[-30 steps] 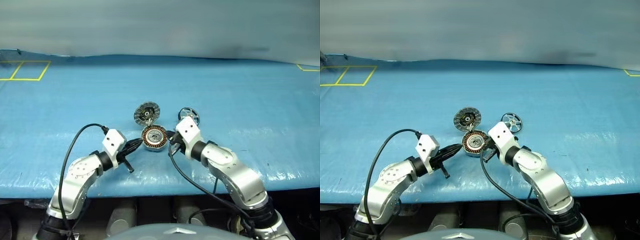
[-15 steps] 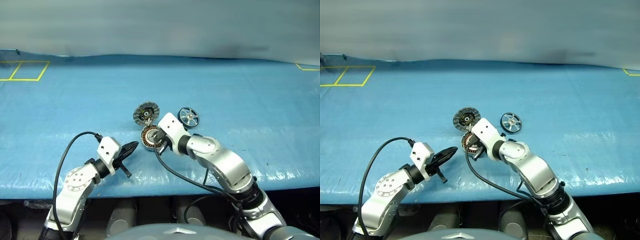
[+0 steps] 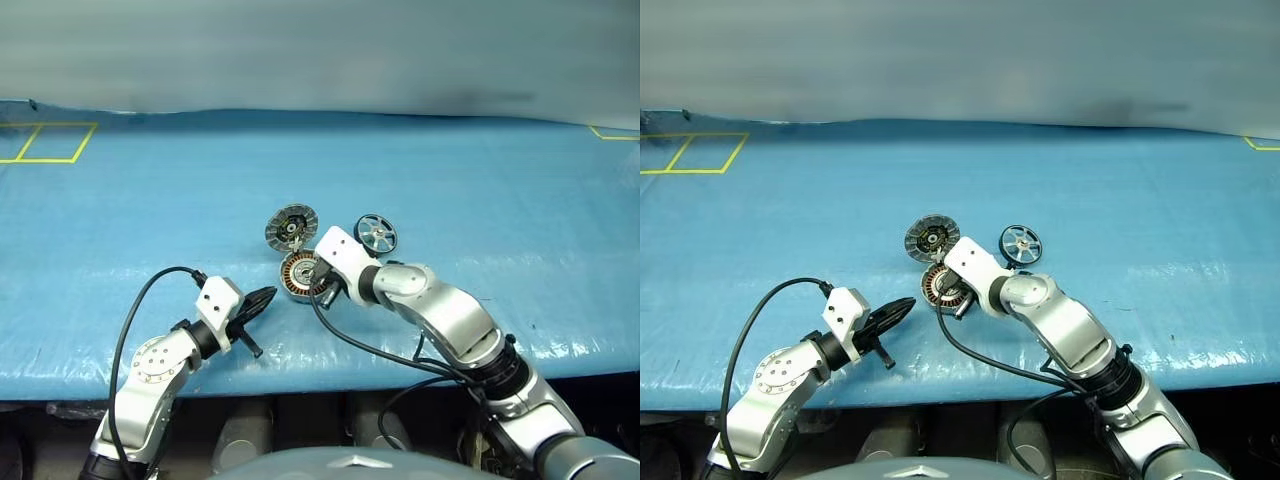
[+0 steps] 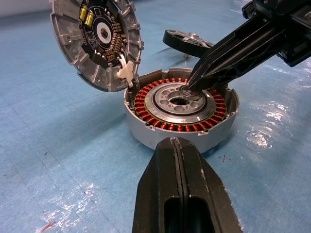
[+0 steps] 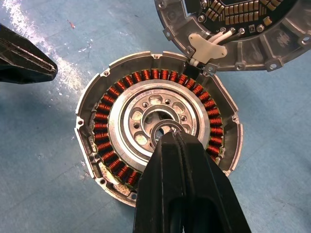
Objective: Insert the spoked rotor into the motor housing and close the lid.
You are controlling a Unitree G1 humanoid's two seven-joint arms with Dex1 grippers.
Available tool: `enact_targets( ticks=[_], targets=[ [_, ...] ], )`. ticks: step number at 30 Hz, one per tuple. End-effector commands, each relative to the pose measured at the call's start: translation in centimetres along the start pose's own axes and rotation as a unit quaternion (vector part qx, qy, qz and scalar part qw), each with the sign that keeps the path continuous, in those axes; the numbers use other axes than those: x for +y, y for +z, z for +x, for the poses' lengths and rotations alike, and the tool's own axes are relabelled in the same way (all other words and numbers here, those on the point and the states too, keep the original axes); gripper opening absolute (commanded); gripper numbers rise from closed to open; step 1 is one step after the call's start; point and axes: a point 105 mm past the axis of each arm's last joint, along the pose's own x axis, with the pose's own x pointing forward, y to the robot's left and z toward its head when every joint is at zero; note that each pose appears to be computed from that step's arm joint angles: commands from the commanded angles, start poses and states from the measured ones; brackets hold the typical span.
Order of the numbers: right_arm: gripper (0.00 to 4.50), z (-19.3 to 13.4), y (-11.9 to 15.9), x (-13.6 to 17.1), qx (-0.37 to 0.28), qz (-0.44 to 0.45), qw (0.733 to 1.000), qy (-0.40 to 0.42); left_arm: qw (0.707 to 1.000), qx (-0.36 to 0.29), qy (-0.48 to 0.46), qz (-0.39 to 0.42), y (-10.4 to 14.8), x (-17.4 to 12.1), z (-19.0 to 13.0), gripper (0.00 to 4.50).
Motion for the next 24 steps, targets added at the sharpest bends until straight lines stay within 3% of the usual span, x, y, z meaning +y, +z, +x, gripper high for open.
enact_targets(
  ticks=[1,24],
  targets=[
    [0.04,0.2,0.5,0.0,-0.006,-0.012,1.000,0.007,1.000,-0.010,-0.002,0.004,0.3,0.0,-0.1,0.00],
    [0.04,1.3,0.8,0.5,-0.005,-0.031,0.999,0.039,1.000,-0.015,0.000,0.007,-0.2,0.1,-0.4,0.00]
  ],
)
